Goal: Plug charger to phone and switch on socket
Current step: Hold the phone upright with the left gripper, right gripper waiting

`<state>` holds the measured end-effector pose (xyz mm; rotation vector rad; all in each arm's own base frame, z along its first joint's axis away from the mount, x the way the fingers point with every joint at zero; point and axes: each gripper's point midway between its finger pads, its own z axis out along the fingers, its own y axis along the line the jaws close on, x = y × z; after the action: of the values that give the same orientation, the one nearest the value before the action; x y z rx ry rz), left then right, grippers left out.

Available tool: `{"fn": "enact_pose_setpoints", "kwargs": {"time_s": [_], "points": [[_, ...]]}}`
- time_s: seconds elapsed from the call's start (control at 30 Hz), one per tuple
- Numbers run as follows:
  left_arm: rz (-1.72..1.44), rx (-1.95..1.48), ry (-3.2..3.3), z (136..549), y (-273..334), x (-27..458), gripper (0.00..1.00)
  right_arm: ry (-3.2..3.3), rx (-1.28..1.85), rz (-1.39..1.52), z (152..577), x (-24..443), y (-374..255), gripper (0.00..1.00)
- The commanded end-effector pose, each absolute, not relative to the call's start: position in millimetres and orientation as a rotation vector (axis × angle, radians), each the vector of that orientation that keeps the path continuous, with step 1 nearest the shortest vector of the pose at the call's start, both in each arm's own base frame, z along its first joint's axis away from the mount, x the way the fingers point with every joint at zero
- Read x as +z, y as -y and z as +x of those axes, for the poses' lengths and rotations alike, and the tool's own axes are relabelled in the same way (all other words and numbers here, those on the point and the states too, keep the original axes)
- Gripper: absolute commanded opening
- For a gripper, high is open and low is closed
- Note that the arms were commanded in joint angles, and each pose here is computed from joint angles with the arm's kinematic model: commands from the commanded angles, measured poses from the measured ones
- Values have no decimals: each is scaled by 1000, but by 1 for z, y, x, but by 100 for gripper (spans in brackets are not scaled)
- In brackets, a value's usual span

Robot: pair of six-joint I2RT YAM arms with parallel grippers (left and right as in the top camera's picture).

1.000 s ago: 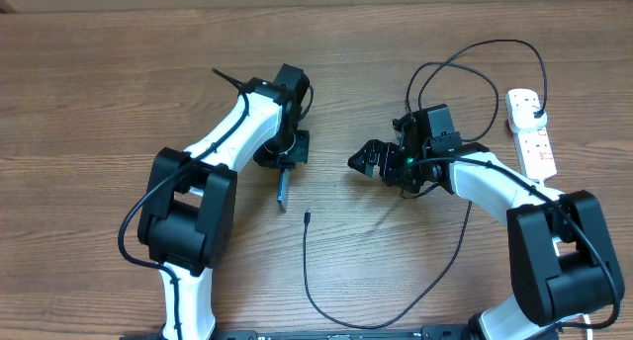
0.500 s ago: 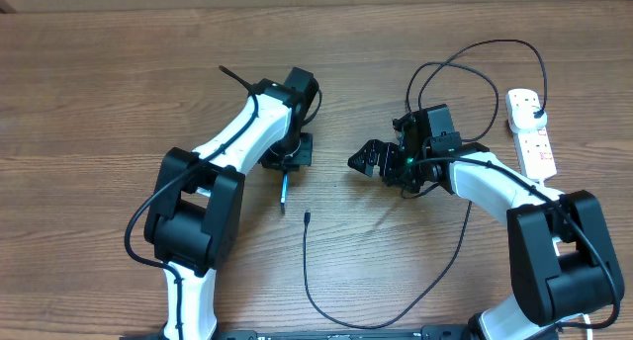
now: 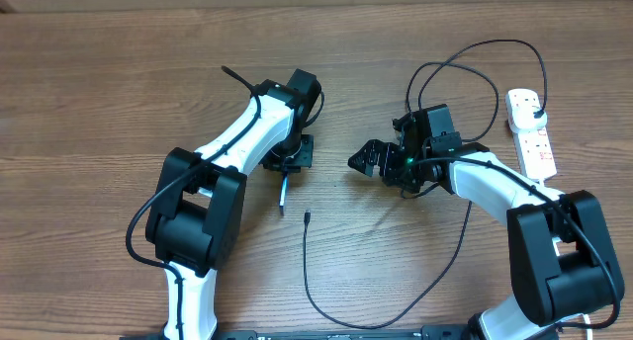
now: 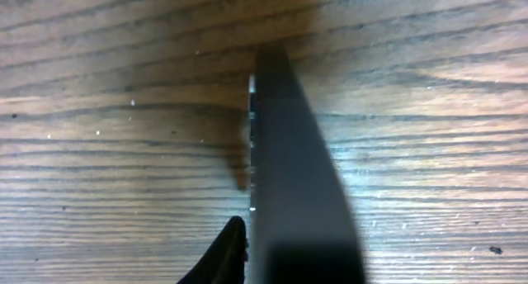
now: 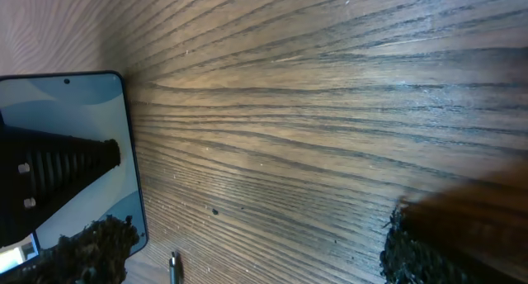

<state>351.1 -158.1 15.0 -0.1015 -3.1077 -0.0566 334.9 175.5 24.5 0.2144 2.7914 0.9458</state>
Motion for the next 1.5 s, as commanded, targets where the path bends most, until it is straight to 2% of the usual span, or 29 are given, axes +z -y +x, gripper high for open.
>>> {"fn": "enact_pose_setpoints", "kwargs": {"time_s": [0.0, 0.17, 1.2, 1.37, 1.47], "points": [[-99, -76, 3114, 354, 159, 15, 15, -2827, 820, 250, 333, 8, -160, 100], [-5, -124, 3110, 353, 152, 16, 16, -2827, 820, 250, 333, 8, -160, 100], [15, -135, 3093, 348, 152, 16, 22, -2826, 819, 250, 334, 8, -160, 100], [14, -139, 3087, 346, 152, 16, 18, -2827, 819, 250, 334, 8, -160, 100], [17, -138, 3088, 347, 152, 16, 13, -2827, 819, 250, 334, 8, -160, 100]]}}
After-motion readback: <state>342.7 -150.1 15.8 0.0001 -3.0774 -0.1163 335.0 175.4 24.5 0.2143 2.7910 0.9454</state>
